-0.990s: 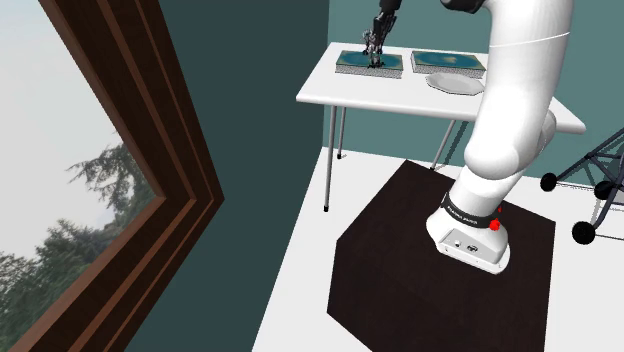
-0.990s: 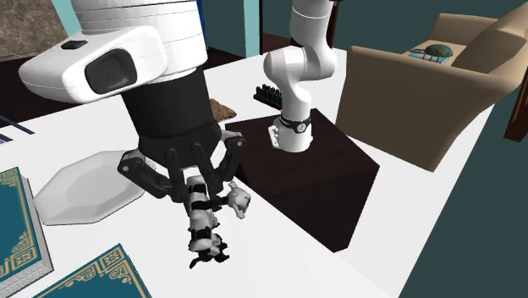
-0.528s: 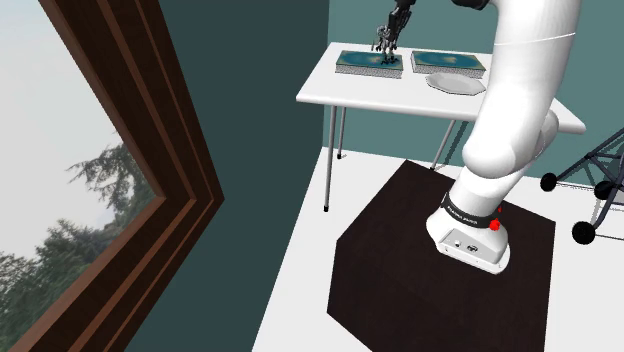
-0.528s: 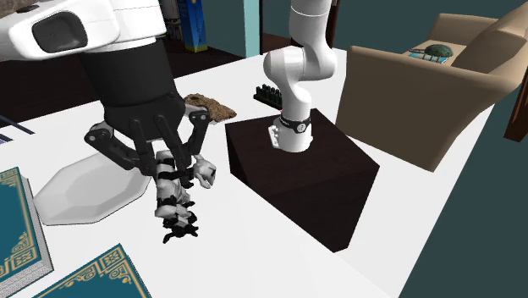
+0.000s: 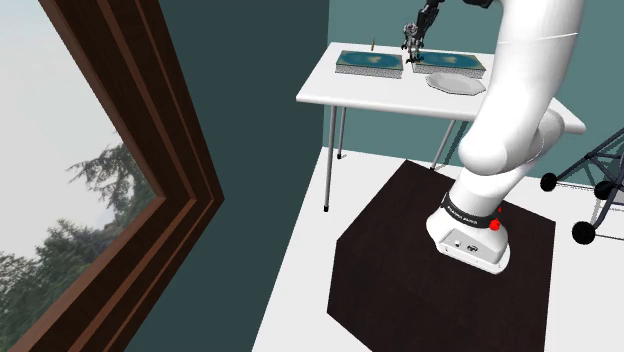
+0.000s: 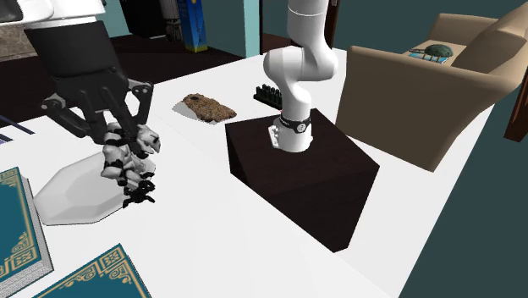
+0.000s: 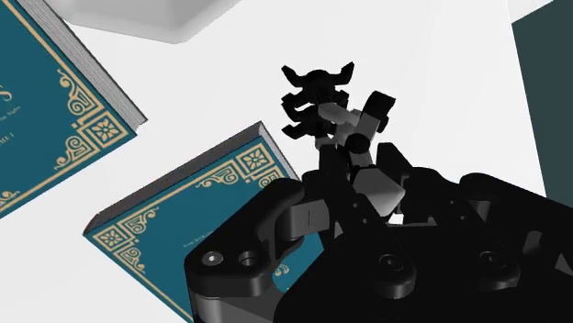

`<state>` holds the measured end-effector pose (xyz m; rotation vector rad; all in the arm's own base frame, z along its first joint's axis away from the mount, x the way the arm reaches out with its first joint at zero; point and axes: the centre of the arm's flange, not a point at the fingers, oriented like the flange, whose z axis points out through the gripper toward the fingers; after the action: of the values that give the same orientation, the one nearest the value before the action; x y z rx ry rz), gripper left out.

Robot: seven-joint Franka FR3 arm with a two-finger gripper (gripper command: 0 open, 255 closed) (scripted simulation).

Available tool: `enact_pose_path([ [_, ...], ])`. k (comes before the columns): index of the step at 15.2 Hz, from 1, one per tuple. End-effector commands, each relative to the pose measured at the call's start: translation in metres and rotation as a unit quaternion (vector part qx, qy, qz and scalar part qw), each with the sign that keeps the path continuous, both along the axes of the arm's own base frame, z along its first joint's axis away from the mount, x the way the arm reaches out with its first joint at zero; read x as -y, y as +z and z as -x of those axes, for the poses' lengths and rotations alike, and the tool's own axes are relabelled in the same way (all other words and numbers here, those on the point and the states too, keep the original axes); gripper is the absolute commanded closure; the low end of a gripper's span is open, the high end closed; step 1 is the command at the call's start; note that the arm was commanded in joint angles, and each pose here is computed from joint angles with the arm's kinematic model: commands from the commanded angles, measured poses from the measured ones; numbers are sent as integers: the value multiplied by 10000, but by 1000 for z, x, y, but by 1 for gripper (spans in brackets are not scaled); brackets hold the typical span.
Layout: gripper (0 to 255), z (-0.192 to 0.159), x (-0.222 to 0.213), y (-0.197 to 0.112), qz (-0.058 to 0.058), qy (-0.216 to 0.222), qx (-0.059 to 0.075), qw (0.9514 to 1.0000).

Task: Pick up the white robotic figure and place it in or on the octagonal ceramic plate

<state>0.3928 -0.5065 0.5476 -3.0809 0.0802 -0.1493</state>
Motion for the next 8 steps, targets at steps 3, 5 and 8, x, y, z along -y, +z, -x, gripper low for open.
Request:
enact_pose_path([
  [3,255,43,32,2,0,8,2,10000],
  [5,255,64,49,4,0,8,2,10000],
  [8,255,96,73,7,0,8,2,10000],
])
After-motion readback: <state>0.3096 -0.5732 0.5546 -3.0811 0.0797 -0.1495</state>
